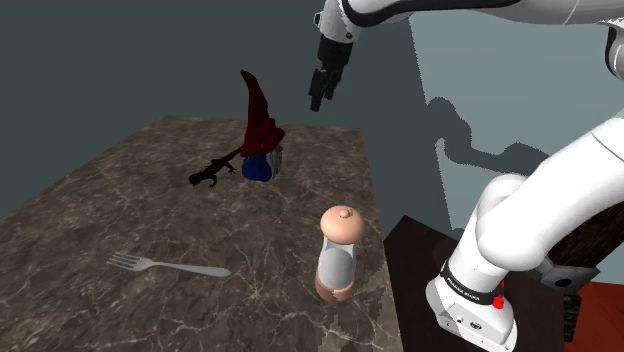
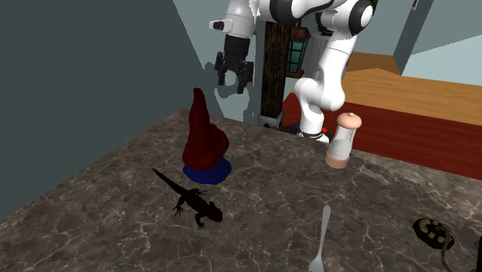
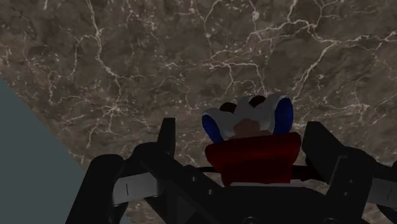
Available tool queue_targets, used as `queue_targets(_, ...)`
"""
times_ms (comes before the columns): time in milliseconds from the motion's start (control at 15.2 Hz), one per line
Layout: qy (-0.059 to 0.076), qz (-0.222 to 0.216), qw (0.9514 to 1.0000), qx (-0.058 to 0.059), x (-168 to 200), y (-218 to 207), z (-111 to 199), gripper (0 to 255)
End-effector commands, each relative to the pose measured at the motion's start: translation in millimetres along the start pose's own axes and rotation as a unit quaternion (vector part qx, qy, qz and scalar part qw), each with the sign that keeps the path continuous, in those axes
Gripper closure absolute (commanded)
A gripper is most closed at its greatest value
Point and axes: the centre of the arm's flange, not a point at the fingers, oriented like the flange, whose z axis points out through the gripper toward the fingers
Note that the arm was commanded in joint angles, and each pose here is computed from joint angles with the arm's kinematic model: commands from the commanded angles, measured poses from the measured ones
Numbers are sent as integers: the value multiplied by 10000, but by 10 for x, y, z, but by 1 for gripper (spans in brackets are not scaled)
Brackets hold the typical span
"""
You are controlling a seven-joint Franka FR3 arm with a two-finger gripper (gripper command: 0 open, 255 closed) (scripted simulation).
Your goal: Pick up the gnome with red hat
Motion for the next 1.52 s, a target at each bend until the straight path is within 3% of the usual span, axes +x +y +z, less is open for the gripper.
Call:
queue_targets(0,202,-149,9997,3,205,-58,-28,0)
queue_targets(462,878,-656,9940,13,855,-302,-221,0)
queue_targets(990,1642,-1229,9787,25,1524,-657,-544,0)
queue_targets(1452,1654,-1238,9784,25,1469,-677,-240,0)
